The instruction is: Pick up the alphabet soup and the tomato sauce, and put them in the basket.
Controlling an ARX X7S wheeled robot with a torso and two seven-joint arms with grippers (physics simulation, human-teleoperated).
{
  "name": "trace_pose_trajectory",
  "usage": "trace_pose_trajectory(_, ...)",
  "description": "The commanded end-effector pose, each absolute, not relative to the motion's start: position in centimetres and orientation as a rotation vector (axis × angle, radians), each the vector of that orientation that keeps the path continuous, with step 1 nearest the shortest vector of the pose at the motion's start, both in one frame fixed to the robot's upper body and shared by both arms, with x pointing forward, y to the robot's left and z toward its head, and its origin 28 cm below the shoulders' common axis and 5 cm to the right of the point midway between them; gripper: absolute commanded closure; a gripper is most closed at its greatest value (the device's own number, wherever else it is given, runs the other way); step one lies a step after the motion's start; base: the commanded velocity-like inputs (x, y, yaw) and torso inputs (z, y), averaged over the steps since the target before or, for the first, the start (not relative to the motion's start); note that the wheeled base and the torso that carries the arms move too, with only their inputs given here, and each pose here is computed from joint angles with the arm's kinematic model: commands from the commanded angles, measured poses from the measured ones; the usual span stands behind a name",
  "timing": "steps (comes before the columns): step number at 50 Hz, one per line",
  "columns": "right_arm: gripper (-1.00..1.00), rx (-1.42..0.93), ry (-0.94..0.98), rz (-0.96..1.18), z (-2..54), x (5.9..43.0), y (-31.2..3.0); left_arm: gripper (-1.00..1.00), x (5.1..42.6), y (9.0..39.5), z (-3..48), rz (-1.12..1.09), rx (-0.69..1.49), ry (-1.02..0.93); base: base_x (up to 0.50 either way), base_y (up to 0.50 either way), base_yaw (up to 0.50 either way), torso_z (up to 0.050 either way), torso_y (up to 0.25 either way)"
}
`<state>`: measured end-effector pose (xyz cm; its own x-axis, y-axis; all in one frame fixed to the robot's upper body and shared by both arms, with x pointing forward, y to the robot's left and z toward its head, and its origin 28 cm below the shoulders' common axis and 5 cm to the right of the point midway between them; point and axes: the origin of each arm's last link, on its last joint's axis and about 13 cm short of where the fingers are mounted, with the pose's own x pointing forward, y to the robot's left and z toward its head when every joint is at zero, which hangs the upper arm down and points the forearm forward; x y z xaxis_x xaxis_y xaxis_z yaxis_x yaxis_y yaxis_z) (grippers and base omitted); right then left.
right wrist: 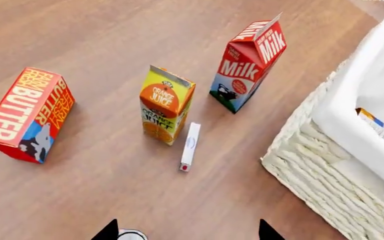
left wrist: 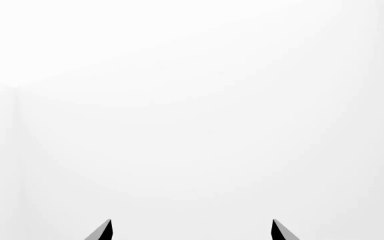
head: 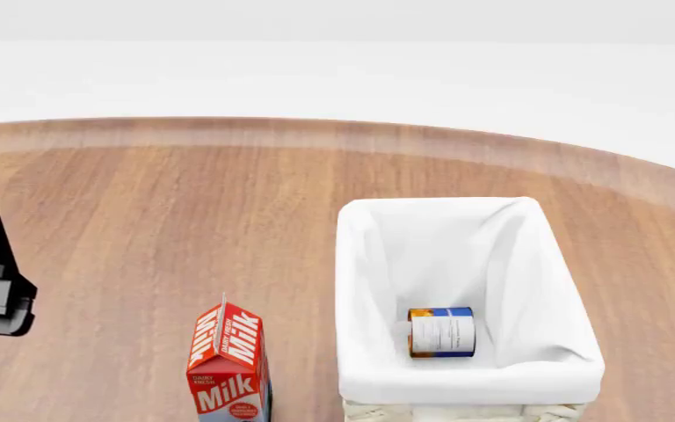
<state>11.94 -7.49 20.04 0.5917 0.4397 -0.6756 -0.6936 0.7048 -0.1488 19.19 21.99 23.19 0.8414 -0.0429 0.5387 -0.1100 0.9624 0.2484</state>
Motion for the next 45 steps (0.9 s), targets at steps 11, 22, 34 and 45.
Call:
trace_pose_trajectory(11, -1.00, -0.467, 0.688, 0.773, 19.1, 9.1, -7.2, -1.00, 19.1, 21.9, 23.2, 0.036, 0.278, -0.574, 0.00, 0.00, 0.00, 0.000, 0.000)
trace_pose_trajectory(22, -1.00, -0.499, 0.697, 0.825, 18.7, 8.5, -7.1, -1.00, 19.1, 22.0, 23.1, 0.037, 0.276, -0.573, 0.00, 0.00, 0.00, 0.000, 0.000)
trace_pose_trajectory(34, -1.00, -0.580, 0.632, 0.829, 17.7, 8.4, -6.9, -1.00, 19.1, 22.0, 23.0, 0.037, 0.275, -0.569, 0.00, 0.00, 0.00, 0.000, 0.000)
trace_pose_trajectory(45, -1.00, -0.606, 0.608, 0.845, 16.6, 8.0, -6.4, -1.00, 19.1, 22.1, 23.2, 0.040, 0.275, -0.569, 0.00, 0.00, 0.00, 0.000, 0.000)
